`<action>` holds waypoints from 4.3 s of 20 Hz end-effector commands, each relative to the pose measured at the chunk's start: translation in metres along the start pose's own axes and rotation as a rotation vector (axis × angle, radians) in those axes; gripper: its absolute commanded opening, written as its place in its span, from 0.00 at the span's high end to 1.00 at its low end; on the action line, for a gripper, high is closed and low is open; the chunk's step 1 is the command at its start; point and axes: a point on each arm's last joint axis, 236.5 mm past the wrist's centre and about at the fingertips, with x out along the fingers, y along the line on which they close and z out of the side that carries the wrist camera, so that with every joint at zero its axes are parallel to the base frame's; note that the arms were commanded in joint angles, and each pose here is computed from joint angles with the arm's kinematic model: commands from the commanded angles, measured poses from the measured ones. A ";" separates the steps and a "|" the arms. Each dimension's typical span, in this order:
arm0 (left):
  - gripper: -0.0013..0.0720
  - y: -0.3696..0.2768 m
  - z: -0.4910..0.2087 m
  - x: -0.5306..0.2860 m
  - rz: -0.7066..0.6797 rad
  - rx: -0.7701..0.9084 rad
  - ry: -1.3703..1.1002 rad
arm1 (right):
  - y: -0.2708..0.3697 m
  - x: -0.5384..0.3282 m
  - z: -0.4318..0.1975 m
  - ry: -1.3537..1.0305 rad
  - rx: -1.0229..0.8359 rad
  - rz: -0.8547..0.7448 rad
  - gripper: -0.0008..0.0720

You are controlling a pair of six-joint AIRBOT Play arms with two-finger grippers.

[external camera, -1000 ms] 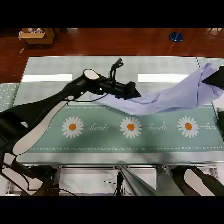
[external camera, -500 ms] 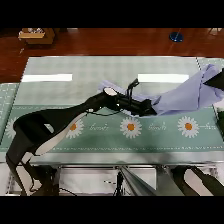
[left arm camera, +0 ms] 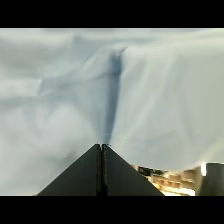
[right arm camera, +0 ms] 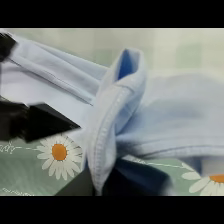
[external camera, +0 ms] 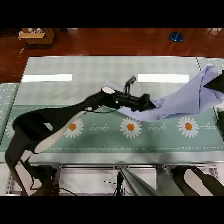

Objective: Fold the shirts.

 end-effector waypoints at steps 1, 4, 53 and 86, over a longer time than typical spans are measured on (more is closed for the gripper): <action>0.96 -0.017 0.047 -0.071 0.067 0.173 -0.073 | 0.007 0.002 0.000 0.002 -0.022 0.007 0.96; 0.96 -0.059 0.091 -0.166 0.073 0.282 -0.203 | 0.027 0.016 0.010 -0.020 -0.102 0.008 0.96; 0.70 -0.068 0.023 -0.441 0.674 0.440 -0.252 | 0.007 0.297 -0.112 0.275 0.506 0.145 0.58; 0.72 -0.043 0.065 -0.492 0.935 0.546 -0.391 | -0.210 -0.090 -0.346 0.587 1.163 -0.863 0.96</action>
